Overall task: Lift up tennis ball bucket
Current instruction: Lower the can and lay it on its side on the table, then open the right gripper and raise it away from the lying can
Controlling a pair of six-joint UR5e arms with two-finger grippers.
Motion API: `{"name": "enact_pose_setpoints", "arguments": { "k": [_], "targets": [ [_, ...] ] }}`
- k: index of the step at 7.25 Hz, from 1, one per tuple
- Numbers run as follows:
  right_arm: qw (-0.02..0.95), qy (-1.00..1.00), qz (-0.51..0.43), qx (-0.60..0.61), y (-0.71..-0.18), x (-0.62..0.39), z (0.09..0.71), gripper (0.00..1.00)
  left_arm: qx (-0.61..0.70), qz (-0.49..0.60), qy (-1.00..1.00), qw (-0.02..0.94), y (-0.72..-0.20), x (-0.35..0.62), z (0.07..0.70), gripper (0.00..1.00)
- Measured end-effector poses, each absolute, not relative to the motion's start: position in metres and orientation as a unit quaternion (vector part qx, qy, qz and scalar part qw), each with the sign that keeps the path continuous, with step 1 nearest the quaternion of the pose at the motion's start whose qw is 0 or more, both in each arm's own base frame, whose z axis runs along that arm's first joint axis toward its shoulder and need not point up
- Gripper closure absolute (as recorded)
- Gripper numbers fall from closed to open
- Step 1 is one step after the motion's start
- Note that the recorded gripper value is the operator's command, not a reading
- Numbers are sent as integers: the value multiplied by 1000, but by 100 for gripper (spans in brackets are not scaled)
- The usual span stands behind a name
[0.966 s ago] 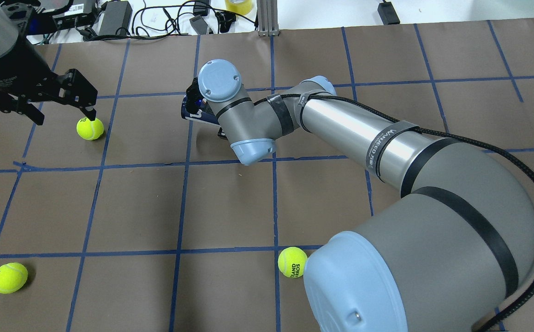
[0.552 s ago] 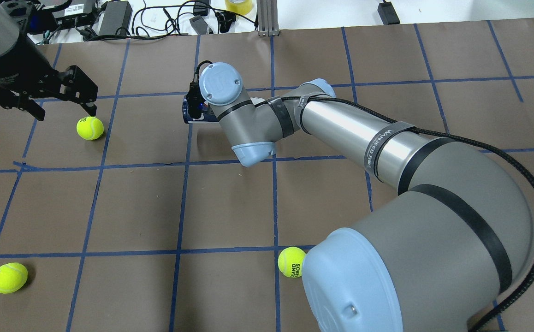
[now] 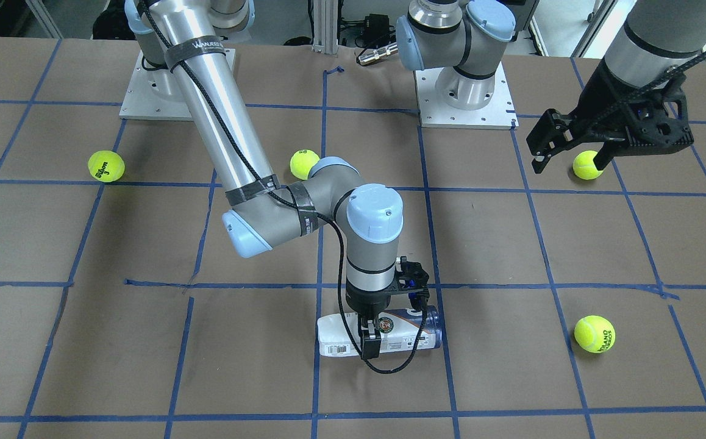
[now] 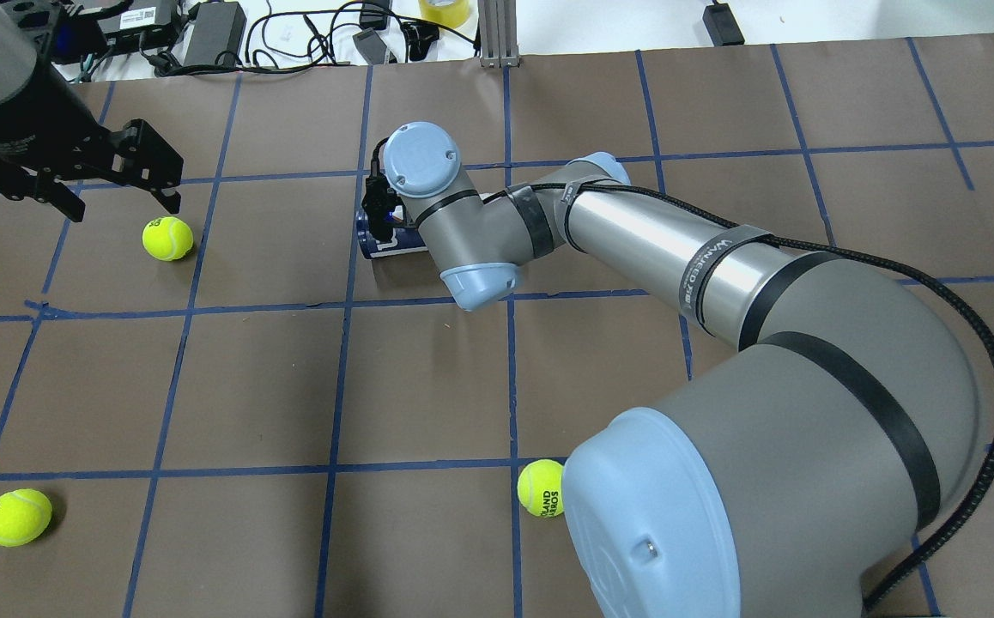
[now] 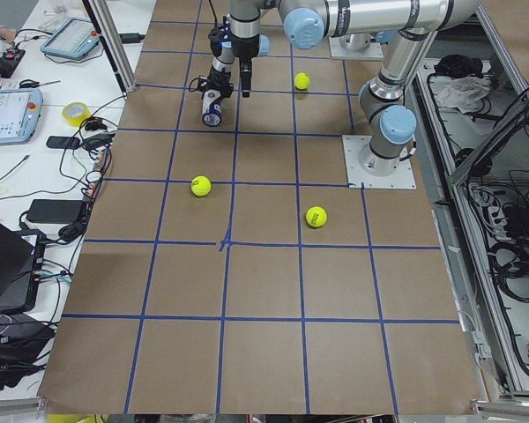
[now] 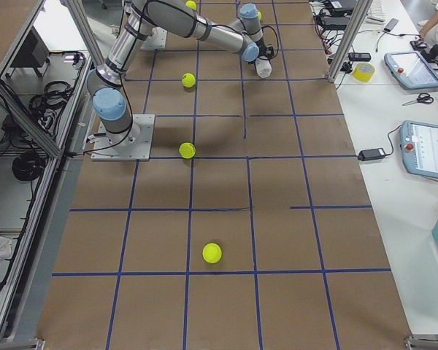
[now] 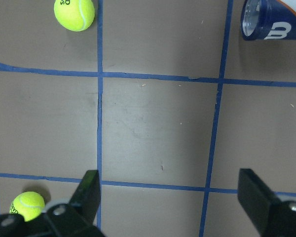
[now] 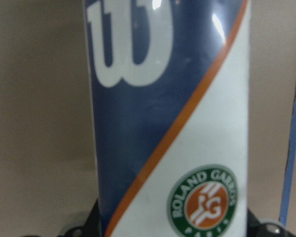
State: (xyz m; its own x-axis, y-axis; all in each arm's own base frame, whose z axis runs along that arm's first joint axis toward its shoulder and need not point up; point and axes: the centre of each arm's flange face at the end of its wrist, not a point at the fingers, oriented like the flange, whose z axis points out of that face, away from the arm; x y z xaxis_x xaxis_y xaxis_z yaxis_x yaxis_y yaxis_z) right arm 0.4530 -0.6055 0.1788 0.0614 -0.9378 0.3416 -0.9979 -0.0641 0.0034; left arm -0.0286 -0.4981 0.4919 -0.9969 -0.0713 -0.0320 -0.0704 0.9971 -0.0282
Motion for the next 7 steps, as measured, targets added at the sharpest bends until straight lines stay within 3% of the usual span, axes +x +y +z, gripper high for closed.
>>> {"name": "enact_pose_setpoints", "arguments": {
  "k": [4,7],
  "targets": [
    [118,-676,144,713,-605,446,226,0,-36,-13,999,18,-498,-26,492,0],
    [125,-726,155,659,-602,405,307,0,-46,-4,999,11,-508,-21,476,0]
  ]
}}
